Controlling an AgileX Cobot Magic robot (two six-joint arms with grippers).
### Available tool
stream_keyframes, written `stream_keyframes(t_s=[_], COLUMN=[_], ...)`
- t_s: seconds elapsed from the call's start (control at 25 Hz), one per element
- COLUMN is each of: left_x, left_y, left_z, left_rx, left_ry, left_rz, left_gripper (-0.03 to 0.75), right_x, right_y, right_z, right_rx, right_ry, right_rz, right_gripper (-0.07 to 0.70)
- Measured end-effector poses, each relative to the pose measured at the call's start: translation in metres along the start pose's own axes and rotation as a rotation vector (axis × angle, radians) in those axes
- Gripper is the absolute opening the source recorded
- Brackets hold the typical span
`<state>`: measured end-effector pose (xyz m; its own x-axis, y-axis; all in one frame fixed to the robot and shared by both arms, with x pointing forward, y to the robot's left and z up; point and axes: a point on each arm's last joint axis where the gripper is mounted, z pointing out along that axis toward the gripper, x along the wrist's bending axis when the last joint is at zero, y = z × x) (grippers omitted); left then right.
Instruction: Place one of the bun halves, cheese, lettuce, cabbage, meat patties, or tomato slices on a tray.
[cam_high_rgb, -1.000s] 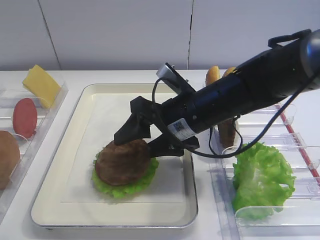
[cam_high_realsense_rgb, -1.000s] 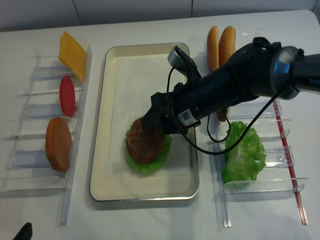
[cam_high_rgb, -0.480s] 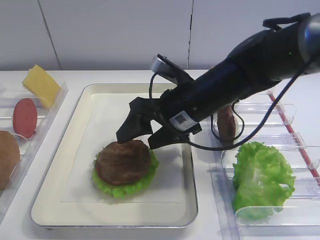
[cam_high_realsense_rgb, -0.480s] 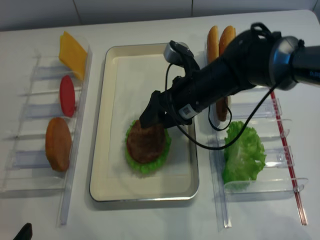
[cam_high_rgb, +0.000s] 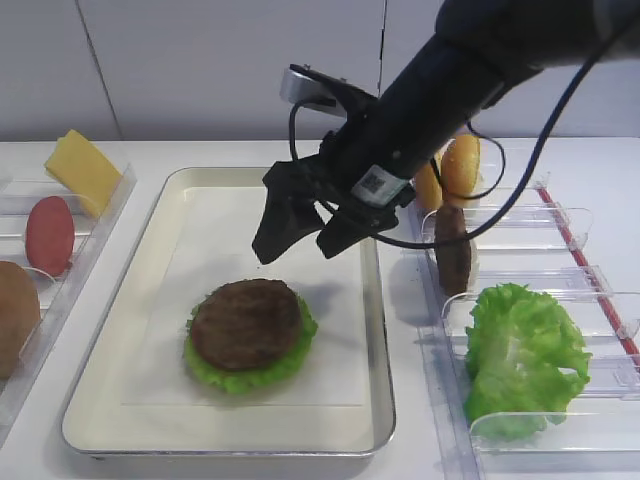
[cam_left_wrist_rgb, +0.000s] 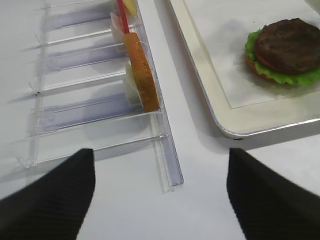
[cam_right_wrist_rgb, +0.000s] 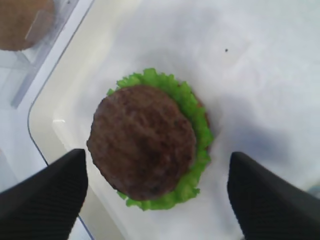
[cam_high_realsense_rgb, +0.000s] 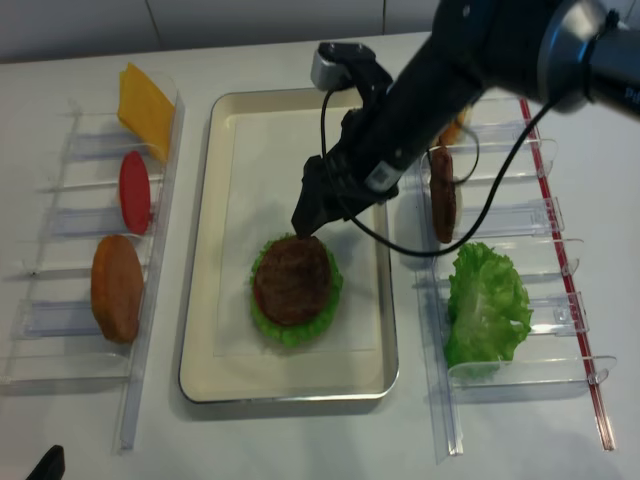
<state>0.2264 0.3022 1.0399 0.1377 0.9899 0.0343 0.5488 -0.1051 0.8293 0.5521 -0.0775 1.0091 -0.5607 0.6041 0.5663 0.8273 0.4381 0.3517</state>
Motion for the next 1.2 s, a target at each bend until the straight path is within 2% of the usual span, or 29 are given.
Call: stream_keyframes(t_s=[0.16,0.28,0.4,0.52,0.64,0.84,1.2], left_x=[0.0,0.0,0.0,0.0,0.0,0.001,0.0], left_y=[0.0,0.0,0.0,0.0,0.0,0.0,0.0], left_z=[0.0,0.0,0.0,0.0,0.0,0.0,0.0], left_rx=[0.0,0.0,0.0,0.0,0.0,0.0,0.0], left_ry=[0.0,0.0,0.0,0.0,0.0,0.006,0.0], left_rz=[0.0,0.0,0.0,0.0,0.0,0.002,0.0], left_gripper=[0.512,0.512,0.512,0.512,0.512,0.512,0.512], right_x=[0.005,0.005,0.001,-0.004,-0.006,0.008,0.05], right_y=[0.01,0.016,0.025,0.029,0.028,0.023,-0.007], right_z=[-0.02,-0.038,-0.055,-0.066,-0.078,-0.115,-0.204], right_rx=[0.093,0.154,0.154,0.149,0.131,0.034,-0.204], right_ry=[-0.102,-0.225,-0.392,-0.514,-0.603,-0.623,-0.624], right_rz=[-0.072,-0.098,-0.124,-0.123,-0.079,-0.05,-0.068], right_gripper=[0.601,0.601,0.601,0.601,0.601,0.601,0.601])
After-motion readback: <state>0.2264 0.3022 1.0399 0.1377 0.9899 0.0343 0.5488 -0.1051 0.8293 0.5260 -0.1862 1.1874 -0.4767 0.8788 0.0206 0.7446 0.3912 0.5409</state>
